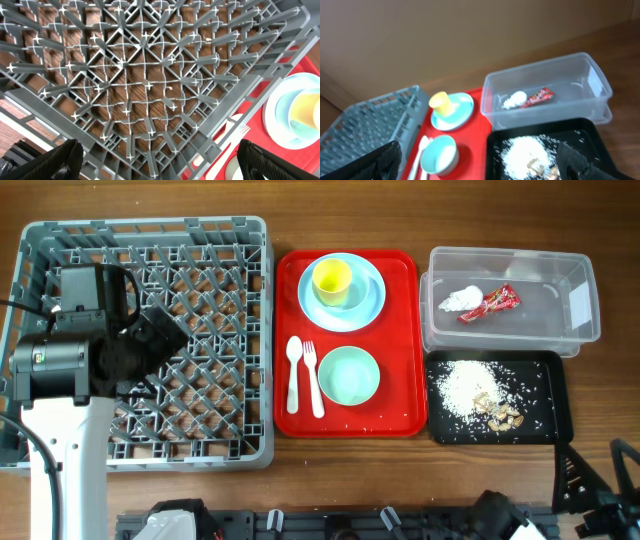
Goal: Sort waste into correct bins and load items into the dishwasher rack
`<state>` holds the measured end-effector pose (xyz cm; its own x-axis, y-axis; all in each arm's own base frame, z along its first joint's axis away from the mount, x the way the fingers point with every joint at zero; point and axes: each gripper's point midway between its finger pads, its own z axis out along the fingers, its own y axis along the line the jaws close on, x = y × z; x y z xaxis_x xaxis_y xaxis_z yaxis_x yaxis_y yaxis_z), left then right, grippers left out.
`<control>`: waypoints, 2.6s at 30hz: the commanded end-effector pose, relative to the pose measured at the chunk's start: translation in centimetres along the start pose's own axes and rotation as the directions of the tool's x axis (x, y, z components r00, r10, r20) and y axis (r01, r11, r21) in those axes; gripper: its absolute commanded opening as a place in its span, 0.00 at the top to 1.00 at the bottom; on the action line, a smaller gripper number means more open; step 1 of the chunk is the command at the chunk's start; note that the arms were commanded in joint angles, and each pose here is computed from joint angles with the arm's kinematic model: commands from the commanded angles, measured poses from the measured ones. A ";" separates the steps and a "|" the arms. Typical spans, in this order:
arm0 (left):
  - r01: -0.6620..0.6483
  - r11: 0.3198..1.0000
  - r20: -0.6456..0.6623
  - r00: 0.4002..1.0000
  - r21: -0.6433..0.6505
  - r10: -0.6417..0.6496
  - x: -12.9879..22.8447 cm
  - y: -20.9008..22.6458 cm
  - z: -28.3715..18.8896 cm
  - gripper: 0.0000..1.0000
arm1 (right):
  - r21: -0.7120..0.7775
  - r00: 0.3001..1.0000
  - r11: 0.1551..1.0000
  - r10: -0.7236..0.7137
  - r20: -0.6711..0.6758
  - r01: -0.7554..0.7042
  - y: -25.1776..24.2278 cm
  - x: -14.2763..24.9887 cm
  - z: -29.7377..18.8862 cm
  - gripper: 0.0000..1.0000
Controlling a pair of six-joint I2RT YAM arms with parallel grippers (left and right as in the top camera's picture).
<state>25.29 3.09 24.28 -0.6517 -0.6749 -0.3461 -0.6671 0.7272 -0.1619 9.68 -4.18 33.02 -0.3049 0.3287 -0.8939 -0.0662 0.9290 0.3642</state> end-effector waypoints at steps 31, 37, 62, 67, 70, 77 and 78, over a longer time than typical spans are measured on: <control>-0.698 0.637 0.003 0.675 0.328 0.738 11.3 -35.8 12.3 0.85 | 0.055 0.998 0.997 -0.044 -0.051 0.047 -1.7 1.6 -0.2 0.00; -0.732 0.627 0.024 0.656 0.266 0.755 12.5 -36.4 14.9 0.85 | 0.055 0.998 0.997 -0.044 -0.051 0.047 -1.7 1.6 -0.2 0.00; -0.764 0.625 -0.126 0.612 0.161 0.781 14.6 -32.3 19.8 0.91 | 0.055 0.998 0.997 -0.044 -0.051 0.047 -1.7 1.6 -0.2 0.00; -0.758 0.630 -0.079 0.627 0.169 0.775 13.7 -33.1 19.0 0.96 | 0.055 0.998 0.997 -0.044 -0.051 0.047 -1.7 1.6 -0.2 0.00; -0.751 0.642 -0.012 0.648 0.153 0.762 11.7 -33.7 16.8 0.96 | 0.055 0.998 0.997 -0.044 -0.051 0.047 -1.7 1.6 -0.2 0.00; -0.730 0.586 0.183 0.668 0.352 0.721 6.1 -33.7 2.5 0.96 | 0.055 0.998 0.997 -0.044 -0.051 0.047 -1.7 1.6 -0.2 0.00; -0.723 0.560 0.199 0.668 0.406 0.717 5.6 -33.1 0.1 0.96 | 0.055 0.998 0.997 -0.045 -0.051 0.047 -1.7 1.6 -0.2 0.00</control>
<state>45.40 -26.02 14.61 -0.9312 0.1025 -0.3497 0.1283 0.9904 -0.0514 9.17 -4.86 30.95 -0.3654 0.2610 -0.8935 -0.0383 0.9549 0.2946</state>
